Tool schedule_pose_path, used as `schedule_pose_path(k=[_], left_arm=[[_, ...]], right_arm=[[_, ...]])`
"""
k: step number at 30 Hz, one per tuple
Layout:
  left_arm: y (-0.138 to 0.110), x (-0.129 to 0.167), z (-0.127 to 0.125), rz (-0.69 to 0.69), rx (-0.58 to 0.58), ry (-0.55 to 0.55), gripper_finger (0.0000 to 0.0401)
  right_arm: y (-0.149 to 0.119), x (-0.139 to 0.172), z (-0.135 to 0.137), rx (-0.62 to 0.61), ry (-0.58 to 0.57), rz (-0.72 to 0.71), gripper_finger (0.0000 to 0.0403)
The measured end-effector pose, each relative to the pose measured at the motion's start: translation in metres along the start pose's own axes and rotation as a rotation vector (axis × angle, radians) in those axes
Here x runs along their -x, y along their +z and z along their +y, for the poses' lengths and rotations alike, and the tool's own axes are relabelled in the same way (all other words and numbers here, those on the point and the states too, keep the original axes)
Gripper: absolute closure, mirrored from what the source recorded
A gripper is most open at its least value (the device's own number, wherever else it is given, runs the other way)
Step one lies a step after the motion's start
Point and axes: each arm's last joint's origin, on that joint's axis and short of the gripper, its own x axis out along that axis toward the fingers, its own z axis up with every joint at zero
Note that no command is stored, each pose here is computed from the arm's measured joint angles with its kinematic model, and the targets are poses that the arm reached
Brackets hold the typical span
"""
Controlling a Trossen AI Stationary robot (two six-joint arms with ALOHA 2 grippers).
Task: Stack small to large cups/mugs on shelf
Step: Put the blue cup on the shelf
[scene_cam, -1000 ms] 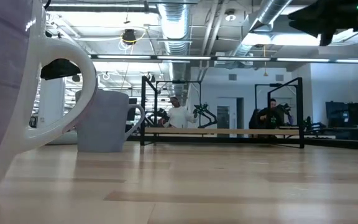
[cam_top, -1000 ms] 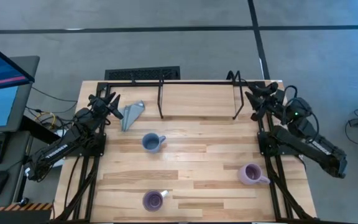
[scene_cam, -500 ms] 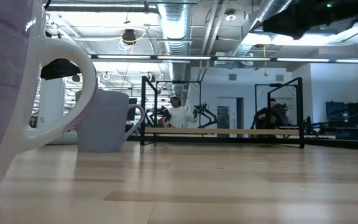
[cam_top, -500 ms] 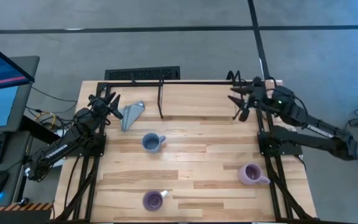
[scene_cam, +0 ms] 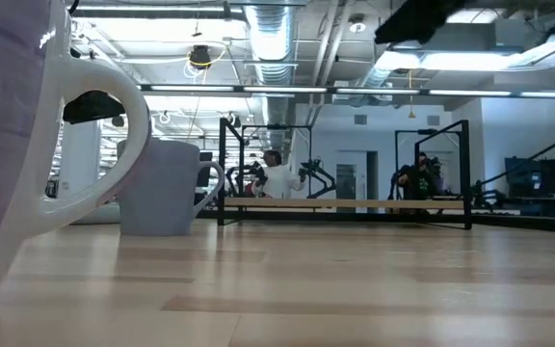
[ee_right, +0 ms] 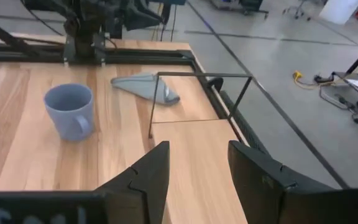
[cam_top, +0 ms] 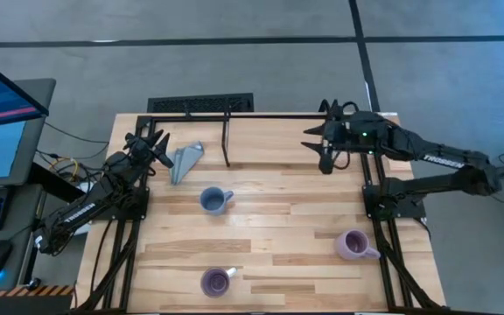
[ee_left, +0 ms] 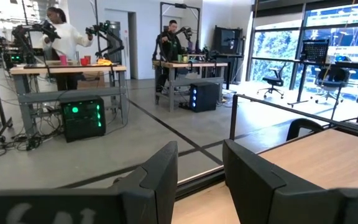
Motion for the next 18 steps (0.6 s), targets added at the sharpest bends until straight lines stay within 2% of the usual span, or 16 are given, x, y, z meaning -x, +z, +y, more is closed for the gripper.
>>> schedule_pose_path(k=[8,18], left_arm=[[0.000,0.000,0.000,0.000,0.000,0.000,0.0282],[0.000,0.000,0.000,0.000,0.000,-0.001,0.0282]], right_arm=[[0.035,-0.010,0.013,-0.015,0.080,-0.015,0.0217],[0.055,-0.037,0.031,0.017,0.148,0.011,0.0217]])
